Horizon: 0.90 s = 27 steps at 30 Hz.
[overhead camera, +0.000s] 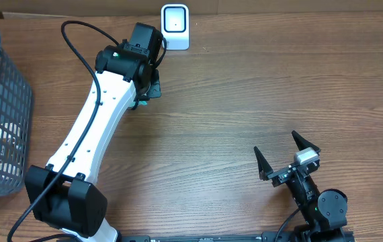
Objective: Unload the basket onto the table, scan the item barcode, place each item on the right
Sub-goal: 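Lift the green packet and hold it under the white scanner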
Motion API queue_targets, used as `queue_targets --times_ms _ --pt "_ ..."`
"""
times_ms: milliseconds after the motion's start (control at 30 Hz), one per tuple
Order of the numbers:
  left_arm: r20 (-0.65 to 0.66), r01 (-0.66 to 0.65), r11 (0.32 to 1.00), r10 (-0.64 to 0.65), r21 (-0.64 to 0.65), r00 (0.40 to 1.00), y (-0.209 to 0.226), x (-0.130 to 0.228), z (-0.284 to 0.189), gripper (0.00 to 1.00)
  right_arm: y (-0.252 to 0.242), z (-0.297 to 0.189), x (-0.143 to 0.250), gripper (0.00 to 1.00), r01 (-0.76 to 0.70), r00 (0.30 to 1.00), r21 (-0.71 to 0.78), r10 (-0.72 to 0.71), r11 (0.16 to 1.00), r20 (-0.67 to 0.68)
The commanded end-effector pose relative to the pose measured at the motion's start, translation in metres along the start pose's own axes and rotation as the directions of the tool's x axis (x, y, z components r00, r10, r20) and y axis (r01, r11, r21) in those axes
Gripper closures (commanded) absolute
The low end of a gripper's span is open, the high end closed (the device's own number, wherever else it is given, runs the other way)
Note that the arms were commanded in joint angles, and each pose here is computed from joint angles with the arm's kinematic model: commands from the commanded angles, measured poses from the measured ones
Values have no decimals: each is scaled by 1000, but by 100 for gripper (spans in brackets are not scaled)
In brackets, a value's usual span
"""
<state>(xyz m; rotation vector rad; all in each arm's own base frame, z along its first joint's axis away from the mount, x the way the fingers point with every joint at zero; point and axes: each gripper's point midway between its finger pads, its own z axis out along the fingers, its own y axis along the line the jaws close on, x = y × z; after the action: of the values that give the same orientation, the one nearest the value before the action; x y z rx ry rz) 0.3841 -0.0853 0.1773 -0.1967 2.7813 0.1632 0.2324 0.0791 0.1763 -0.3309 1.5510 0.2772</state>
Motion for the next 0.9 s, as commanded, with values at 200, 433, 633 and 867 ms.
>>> queue_targets --times_ms 200,433,633,867 --pt "36 25 1000 -24 -13 999 1 -4 -2 96 -2 0 2 0 -3 1000 9 3 1000 4" --pt "28 24 1000 -23 -16 999 2 -1 -2 96 -2 0 2 0 -3 1000 9 3 1000 4" --pt "16 97 995 -97 -23 995 4 2 -1 96 -2 0 2 0 -3 1000 9 3 1000 4" --pt "-3 167 984 -168 -54 986 10 9 -2 96 -2 0 2 0 -3 1000 9 3 1000 4"
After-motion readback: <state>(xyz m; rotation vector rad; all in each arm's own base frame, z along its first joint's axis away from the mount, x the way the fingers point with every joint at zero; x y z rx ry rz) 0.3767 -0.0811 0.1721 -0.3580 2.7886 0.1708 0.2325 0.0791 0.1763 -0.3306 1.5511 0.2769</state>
